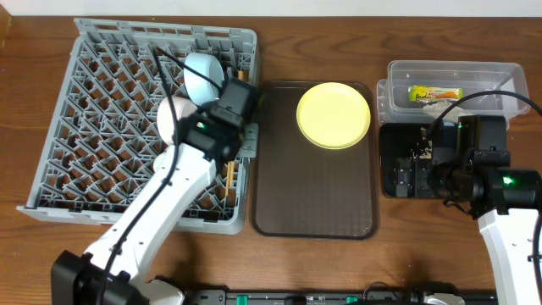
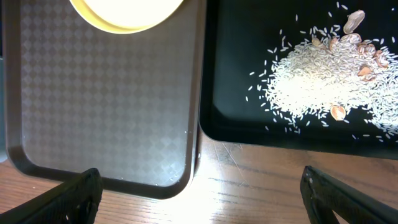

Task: Sort waste into correct bins and load items into the dishwasher
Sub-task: 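Insert the second chopstick upright into the dish rack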

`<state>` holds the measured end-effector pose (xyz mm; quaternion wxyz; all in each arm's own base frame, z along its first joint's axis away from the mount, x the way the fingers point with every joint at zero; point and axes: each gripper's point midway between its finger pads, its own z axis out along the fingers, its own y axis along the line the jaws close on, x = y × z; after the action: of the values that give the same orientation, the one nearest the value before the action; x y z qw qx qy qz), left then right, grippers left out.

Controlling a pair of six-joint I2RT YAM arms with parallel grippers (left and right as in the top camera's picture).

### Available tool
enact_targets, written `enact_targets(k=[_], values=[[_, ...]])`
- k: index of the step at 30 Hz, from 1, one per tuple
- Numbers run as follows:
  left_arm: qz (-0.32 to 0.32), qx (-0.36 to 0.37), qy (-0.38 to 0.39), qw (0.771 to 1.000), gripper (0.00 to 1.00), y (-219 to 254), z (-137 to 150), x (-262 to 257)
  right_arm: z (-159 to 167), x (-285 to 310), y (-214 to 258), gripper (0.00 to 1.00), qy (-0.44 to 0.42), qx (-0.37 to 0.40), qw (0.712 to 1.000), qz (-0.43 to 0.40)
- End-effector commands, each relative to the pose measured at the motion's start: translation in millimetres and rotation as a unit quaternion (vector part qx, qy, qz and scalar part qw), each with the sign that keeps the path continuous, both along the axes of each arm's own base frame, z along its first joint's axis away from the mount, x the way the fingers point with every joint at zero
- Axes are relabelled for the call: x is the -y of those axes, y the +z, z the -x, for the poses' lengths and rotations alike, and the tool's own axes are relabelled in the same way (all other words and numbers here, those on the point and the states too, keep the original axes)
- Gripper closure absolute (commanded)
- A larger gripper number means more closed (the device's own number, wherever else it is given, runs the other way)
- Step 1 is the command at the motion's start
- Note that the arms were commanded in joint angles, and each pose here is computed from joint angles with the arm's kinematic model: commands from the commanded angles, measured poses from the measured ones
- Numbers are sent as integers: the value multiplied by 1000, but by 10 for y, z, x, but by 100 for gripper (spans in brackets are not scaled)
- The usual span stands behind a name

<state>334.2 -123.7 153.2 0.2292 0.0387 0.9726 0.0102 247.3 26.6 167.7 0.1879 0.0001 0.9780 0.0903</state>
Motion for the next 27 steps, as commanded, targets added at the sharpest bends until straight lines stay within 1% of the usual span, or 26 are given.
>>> enact_targets(k=[1,8,11,15,16,17,18,21,24,27], values=[[-7,-14,12,1000,94,-97,-83,-141,-34,33,63,1,-9,9,1000,0],[7,-49,16,999,94,-309,-107,-137,-33,33,63,1,-9,8,1000,0],[22,-51,9,998,94,-313,-110,-75,-34,33,63,1,-9,9,1000,0],[24,-50,9,998,93,-311,-114,-68,-34,33,63,1,-9,9,1000,0],[24,-51,9,998,87,-312,-113,-68,-33,33,63,1,-9,8,1000,0],[24,-50,9,998,78,-311,-114,-68,-33,33,63,1,-9,8,1000,0],[24,-50,9,998,72,-311,-114,-68,-33,33,63,1,-9,8,1000,0],[25,-50,8,998,59,-301,-110,-65,-33,33,62,1,-9,8,1000,0],[31,-40,6,999,50,-220,-109,-51,-33,33,63,1,-9,8,1000,0],[43,-8,-5,999,47,-21,-138,-1,-34,33,63,1,-9,9,1000,0]])
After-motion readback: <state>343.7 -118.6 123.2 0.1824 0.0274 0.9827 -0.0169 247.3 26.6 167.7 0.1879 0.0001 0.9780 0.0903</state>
